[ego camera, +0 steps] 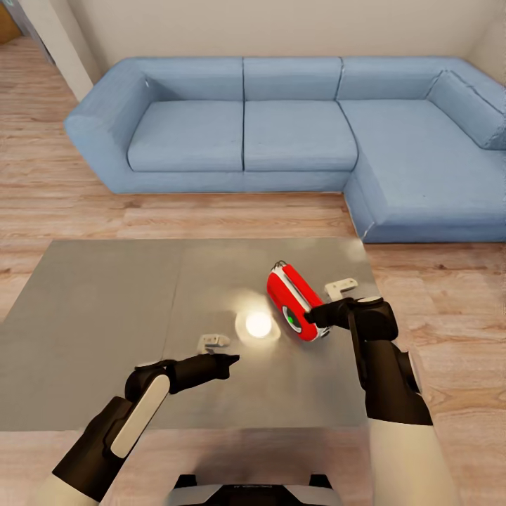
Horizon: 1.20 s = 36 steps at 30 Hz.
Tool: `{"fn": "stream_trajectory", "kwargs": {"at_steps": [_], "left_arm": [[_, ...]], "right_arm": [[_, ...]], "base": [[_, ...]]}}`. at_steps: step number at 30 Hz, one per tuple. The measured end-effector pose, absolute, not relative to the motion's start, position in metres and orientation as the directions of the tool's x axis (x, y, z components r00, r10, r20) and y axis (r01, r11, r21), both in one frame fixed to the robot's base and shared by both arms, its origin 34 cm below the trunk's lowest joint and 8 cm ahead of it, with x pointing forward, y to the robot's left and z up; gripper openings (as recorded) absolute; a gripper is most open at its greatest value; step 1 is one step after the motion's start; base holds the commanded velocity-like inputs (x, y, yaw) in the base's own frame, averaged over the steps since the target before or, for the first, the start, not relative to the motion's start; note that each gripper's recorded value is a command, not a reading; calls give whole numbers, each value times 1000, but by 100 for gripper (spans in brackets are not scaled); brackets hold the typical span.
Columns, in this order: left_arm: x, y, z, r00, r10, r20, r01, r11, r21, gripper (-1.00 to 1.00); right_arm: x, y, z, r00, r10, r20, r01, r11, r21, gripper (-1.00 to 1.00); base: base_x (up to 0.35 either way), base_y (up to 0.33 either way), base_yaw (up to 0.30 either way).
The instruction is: Turn on the radio receiver that's on the table in the living room.
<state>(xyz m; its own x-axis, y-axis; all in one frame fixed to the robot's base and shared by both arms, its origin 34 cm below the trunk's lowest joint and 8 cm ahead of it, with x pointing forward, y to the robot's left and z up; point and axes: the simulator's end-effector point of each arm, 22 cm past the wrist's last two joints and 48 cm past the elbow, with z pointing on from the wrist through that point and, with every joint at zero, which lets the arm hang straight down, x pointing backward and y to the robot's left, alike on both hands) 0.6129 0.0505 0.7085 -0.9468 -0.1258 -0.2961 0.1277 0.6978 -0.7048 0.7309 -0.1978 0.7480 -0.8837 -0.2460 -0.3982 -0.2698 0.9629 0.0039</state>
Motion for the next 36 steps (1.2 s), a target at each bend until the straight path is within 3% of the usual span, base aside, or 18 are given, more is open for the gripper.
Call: {"fn": "stream_trajectory", "kwargs": {"at_steps": [7, 24, 32, 36], "left_arm": [[615, 50, 713, -944, -125, -305, 135, 698, -704, -100], [620, 50, 726, -936, -125, -329, 154, 698, -700, -100], [624, 50, 731, -928, -130, -348, 164, 698, -697, -100], [633, 55, 738, -914, -149, -378, 174, 697, -696, -100]], "right_arm": [[733, -200, 753, -881, -243, -407, -265, 964, -1, 100], [737, -209, 768, -876, -221, -428, -241, 971, -9, 100], [735, -241, 770, -892, -145, -429, -156, 988, -9, 100], [731, -309, 772, -901, -122, -416, -95, 992, -84, 100]], "base": [[-231, 0, 0], [-7, 0, 0], [0, 0, 0], [0, 0, 0]]}}
